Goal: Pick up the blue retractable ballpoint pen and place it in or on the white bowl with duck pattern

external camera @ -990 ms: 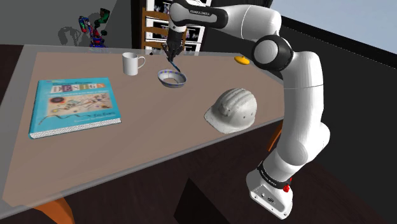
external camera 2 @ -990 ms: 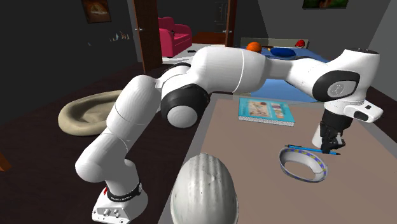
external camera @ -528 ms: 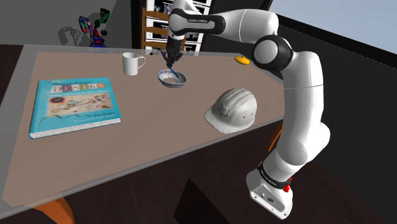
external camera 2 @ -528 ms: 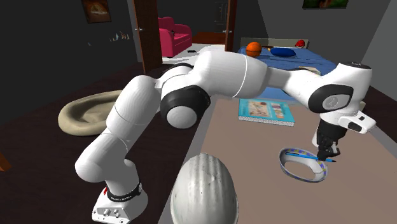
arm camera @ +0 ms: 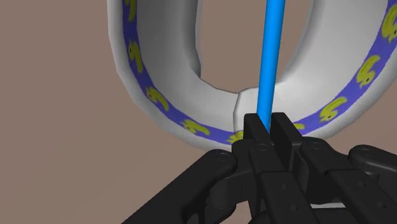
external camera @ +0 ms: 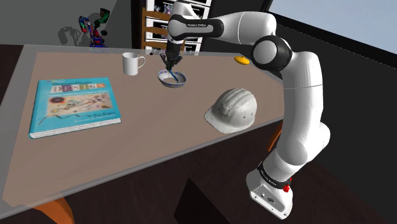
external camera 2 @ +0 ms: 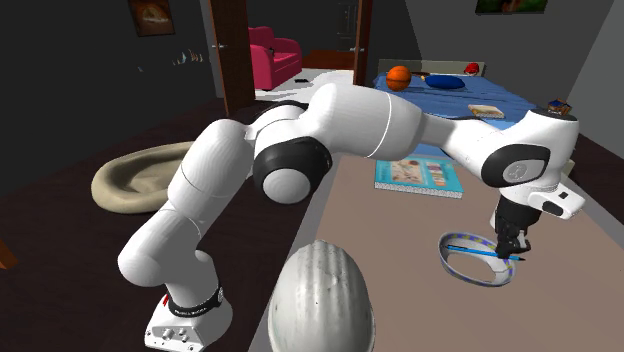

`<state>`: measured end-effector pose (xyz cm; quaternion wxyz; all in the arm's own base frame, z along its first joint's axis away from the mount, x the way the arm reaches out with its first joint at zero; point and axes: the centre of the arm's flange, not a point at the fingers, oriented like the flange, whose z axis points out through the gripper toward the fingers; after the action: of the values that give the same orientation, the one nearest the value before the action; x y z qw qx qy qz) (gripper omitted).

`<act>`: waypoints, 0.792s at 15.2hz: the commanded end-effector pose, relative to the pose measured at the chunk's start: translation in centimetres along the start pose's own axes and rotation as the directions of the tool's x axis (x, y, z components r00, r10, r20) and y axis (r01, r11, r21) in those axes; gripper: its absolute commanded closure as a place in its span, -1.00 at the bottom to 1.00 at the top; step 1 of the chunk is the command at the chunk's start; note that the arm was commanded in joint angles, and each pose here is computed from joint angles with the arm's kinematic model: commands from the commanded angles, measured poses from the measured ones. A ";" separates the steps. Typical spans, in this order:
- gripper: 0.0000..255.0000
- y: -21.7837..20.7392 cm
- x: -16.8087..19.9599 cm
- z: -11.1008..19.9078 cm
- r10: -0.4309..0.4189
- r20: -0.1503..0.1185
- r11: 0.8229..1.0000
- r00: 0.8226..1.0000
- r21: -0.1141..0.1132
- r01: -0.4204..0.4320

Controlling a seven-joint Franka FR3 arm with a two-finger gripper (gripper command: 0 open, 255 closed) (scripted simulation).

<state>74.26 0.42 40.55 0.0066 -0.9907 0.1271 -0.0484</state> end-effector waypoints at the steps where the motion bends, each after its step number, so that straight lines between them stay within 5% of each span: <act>1: 1.00 0.0 0.0 0.0 0.000 0.000 1.000 1.000 0.000 0.000; 3: 1.00 0.0 0.0 0.0 0.000 0.000 1.000 1.000 0.000 0.000; 4: -1.00 0.0 0.0 0.0 0.000 0.000 1.000 1.000 0.000 0.000; 9: -1.00 0.0 0.0 0.0 0.000 0.000 1.000 1.000 0.000 0.000; 12: -1.00 0.0 0.0 -3.9 0.000 0.000 1.000 1.000 0.000 0.000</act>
<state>74.09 0.25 43.21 0.0068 -0.9907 0.1271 -0.0491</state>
